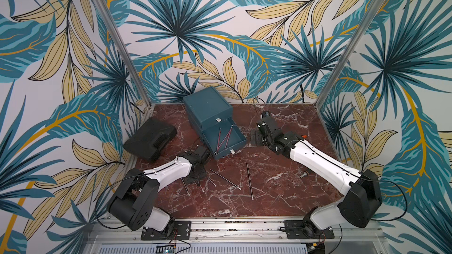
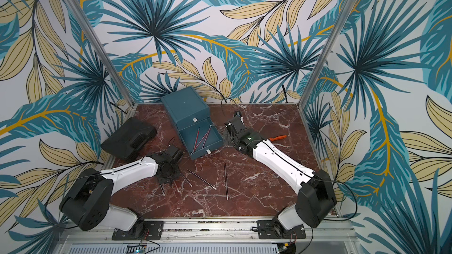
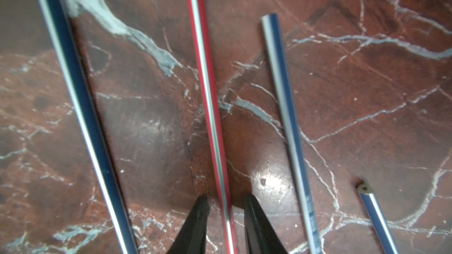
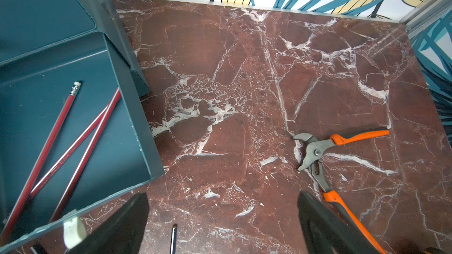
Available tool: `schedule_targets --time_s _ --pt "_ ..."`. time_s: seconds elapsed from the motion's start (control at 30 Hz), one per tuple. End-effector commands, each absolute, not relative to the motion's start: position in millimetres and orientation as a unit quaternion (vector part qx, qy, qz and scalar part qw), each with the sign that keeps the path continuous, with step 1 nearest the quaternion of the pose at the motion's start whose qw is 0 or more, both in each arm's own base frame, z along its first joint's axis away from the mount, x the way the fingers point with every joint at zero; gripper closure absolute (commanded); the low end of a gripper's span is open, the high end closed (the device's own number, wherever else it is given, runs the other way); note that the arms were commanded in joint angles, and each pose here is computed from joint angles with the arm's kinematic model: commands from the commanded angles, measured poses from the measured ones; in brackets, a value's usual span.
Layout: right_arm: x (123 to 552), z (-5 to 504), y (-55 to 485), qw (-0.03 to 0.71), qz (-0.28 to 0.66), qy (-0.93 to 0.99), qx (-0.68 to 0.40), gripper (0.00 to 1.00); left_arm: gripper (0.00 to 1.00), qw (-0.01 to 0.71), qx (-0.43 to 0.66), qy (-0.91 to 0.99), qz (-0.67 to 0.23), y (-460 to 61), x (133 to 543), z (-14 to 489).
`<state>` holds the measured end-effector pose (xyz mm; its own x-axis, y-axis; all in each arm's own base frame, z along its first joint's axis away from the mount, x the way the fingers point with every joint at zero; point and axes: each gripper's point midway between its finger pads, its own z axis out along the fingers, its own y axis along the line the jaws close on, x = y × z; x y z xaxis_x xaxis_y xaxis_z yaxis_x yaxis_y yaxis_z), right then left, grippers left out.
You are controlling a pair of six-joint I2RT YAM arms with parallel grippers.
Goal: Please place the pencils in the drawer according to their color
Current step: Pick up the pencil from the center of the board.
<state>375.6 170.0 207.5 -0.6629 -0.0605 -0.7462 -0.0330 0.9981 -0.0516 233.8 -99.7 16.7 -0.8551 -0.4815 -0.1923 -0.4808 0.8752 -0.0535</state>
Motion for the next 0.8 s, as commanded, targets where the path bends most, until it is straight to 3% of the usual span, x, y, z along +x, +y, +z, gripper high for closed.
schedule_targets --time_s 0.0,0.5,0.77 --pt "374 210 164 0.416 -0.027 0.909 -0.026 0.01 0.7 0.068 -0.246 0.967 0.017 -91 217 9" --pt "377 208 157 0.405 -0.054 0.913 -0.01 0.01 0.99 0.037 -0.25 0.967 0.024 -83 199 -5" --pt "377 209 150 0.407 -0.065 0.911 0.013 0.01 1.0 0.056 -0.248 0.967 0.022 -83 206 0"
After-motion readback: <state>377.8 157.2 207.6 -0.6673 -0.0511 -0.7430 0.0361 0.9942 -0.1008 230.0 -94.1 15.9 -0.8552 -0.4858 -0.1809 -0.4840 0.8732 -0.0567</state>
